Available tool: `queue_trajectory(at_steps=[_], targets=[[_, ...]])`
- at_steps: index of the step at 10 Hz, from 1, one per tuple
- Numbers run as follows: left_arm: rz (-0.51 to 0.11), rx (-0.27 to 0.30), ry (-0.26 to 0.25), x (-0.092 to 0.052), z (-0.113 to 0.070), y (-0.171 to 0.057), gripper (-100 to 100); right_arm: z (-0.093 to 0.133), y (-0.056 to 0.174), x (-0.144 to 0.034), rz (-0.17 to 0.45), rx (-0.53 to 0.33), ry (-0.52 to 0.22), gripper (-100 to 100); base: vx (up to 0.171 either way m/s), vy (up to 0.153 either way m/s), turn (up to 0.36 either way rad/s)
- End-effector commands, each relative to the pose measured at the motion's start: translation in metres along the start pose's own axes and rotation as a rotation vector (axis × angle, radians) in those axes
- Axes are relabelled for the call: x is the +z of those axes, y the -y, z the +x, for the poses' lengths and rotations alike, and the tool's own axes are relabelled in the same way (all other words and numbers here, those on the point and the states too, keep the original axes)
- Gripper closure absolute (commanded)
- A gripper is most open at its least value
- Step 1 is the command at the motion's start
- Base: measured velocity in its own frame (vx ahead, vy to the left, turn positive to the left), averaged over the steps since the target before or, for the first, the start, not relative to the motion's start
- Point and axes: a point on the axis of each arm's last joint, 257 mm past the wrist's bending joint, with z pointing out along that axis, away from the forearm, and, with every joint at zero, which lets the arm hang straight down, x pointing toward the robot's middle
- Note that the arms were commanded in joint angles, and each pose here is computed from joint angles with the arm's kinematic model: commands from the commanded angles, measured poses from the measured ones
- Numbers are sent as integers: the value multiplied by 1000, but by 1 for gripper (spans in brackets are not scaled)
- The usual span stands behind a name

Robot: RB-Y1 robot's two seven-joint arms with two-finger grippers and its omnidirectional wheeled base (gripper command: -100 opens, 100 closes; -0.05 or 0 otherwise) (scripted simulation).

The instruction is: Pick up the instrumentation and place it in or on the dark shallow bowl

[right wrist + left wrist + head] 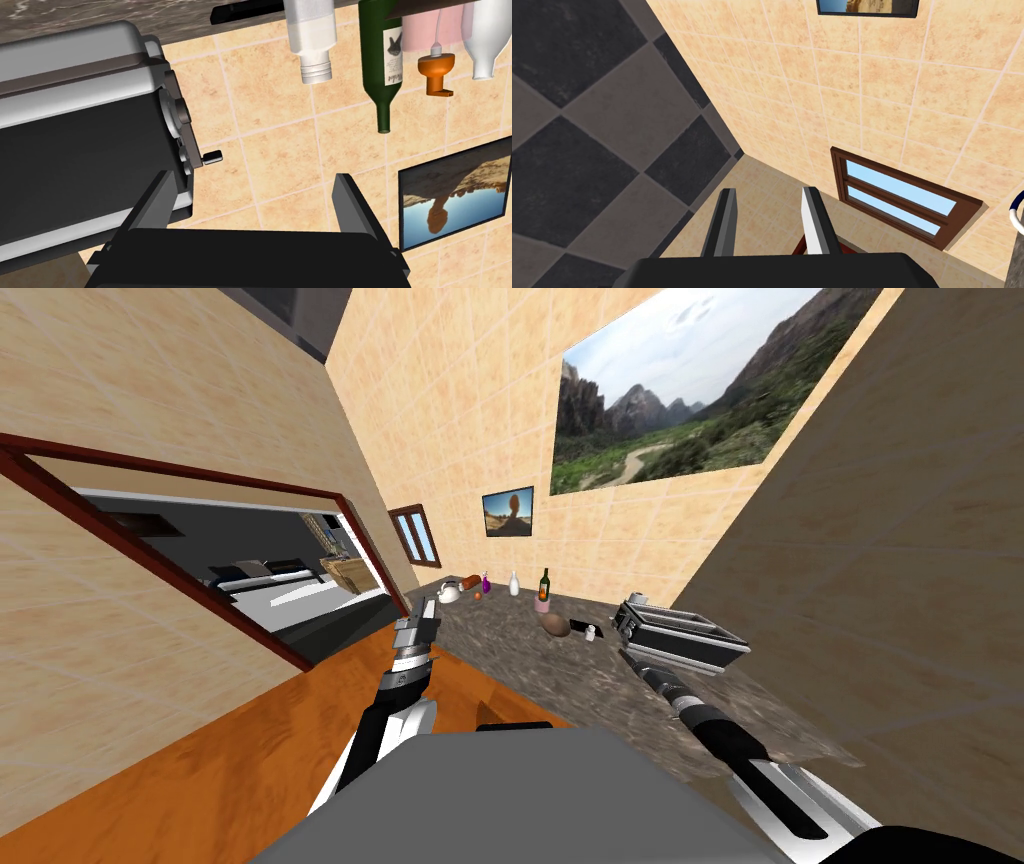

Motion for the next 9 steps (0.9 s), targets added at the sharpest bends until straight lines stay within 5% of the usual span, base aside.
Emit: queue_trajectory(at_steps=[1,9], targets=[[0,0,0,0,0,0,0,5,17,-3,31,-74,-41,-100,89,71,133],[0,0,0,0,0,0,0,36,99,-26,157,-414,-243,-100,101,73,148]])
